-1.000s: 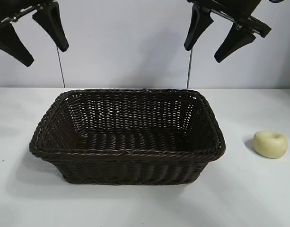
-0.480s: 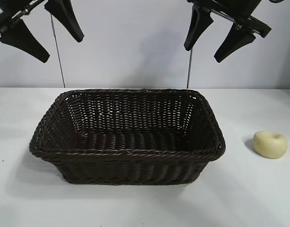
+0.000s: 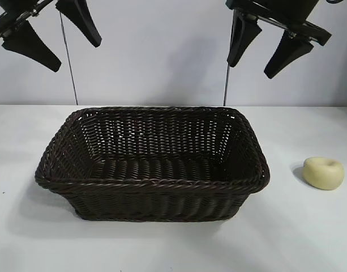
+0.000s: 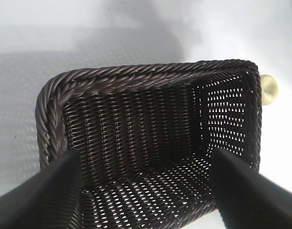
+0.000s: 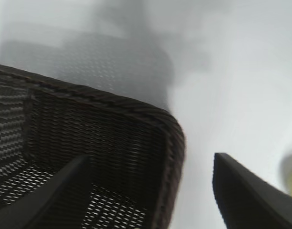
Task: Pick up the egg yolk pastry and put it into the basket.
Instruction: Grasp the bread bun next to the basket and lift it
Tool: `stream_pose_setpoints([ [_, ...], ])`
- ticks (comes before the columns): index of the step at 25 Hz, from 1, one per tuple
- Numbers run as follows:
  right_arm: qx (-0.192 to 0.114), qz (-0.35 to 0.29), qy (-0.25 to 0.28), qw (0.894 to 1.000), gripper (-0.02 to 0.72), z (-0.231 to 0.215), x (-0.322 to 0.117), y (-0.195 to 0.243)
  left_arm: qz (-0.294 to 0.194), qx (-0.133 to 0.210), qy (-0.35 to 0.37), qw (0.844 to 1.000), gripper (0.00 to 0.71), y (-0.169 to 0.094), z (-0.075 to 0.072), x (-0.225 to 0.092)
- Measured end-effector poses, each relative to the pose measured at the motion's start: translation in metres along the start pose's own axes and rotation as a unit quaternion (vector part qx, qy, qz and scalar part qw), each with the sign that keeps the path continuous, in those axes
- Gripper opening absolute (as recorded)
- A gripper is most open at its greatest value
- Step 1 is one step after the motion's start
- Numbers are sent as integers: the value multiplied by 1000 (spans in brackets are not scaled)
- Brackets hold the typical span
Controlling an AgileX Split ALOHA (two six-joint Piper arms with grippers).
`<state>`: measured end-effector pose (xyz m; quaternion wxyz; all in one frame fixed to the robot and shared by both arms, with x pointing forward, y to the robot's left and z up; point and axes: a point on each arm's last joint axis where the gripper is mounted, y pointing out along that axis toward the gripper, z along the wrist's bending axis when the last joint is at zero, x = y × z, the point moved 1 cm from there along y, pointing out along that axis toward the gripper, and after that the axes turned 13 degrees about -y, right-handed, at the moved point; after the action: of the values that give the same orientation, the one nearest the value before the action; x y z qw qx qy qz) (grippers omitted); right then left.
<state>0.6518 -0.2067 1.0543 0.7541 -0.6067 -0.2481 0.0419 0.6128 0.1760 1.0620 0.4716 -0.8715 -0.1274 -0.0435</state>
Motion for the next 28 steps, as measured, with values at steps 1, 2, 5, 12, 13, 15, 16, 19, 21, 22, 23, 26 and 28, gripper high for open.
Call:
stream_pose_setpoints([
  [1,-13,5,-4,1000,519,-3,-1,0,0,0,0,1000,541,0,0,0],
  [2,-22,10,-6,1000,519,-6,-2,0,-1,0,0,1000,541,0,0,0],
  [5,-46,17,3,999,519,-24,-7,-4,-2,-2,-1,1000,541,0,0,0],
  [12,-58,58,69,994,519,-74,-40,6,-6,-11,-6,1000,541,0,-2,1],
  [13,-56,71,79,993,519,-79,-47,11,-7,-12,-6,1000,541,0,-2,1],
  [15,-51,93,92,990,519,-85,-60,19,-8,-12,-6,1000,541,0,-2,2],
  [16,-48,104,96,989,519,-86,-66,24,-9,-12,-6,1000,541,0,-2,2],
  [19,-44,115,101,987,519,-86,-74,34,-13,-13,-6,1000,541,0,-3,3],
  [21,-46,113,102,987,519,-87,-77,40,-15,-13,-6,1000,541,0,-3,3],
  [22,-46,112,102,987,519,-87,-79,42,-15,-13,-6,1000,541,0,-3,3],
  [23,-48,110,102,988,519,-87,-80,44,-15,-13,-6,1000,541,0,-3,3],
  [26,-54,117,99,987,519,-90,-84,53,-15,-13,-6,1000,541,0,-3,3],
  [28,-52,131,100,985,519,-92,-88,64,-15,-13,-6,1000,541,0,-3,3],
])
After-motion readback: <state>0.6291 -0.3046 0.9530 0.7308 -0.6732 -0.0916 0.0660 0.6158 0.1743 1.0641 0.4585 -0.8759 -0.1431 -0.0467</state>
